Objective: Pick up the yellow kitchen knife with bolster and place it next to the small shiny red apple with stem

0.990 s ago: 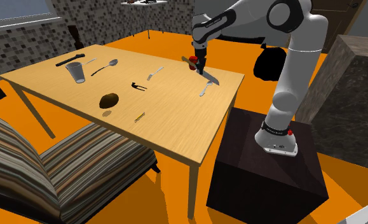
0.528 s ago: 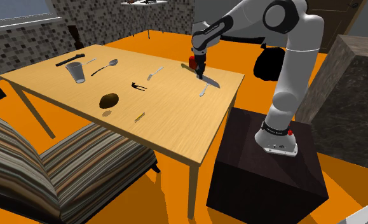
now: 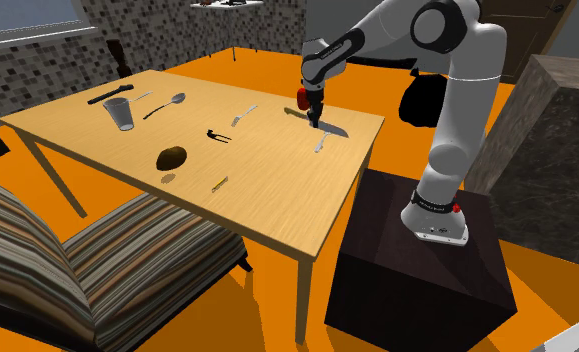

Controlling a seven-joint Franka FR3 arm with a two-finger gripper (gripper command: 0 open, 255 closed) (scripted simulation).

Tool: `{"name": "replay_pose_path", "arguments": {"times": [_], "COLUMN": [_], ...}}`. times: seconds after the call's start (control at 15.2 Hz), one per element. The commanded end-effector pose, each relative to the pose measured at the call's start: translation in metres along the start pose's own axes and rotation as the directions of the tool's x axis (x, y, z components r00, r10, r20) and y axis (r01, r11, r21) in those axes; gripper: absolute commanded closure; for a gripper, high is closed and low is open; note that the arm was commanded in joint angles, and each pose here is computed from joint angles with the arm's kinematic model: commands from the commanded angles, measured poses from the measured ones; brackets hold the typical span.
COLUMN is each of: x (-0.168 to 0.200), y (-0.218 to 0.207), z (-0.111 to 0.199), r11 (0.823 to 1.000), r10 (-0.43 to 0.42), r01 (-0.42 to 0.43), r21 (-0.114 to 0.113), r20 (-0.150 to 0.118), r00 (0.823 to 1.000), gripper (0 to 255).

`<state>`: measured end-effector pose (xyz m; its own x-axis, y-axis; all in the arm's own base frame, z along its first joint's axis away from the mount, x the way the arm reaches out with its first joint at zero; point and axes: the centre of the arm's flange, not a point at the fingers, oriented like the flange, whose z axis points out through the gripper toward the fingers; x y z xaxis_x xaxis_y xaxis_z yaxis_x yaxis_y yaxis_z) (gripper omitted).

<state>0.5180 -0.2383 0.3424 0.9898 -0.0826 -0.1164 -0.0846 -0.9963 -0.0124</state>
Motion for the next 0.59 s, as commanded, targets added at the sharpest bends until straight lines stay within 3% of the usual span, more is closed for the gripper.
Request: {"name": "replay_pose_path", "arguments": {"times": [0.0,0.07,0.13,0.46,0.53], "x": [0.000,0.000,0.000,0.000,0.000], "y": [0.000,0.000,0.000,0.000,0.000], "z": [0.000,0.000,0.000,0.000,-0.013], "r11": [1.000,1.000,1.000,1.000,1.000], "r10": [0.000,0.000,0.000,0.000,0.000], "r01": [0.000,0.000,0.000,0.000,0.000], "r21": [0.000,0.000,0.000,0.000,0.000], "r20": [0.000,0.000,0.000,0.000,0.000], "r00": [1.000,1.000,1.000,1.000,1.000], "gripper": [255,255,0,0,0]}}
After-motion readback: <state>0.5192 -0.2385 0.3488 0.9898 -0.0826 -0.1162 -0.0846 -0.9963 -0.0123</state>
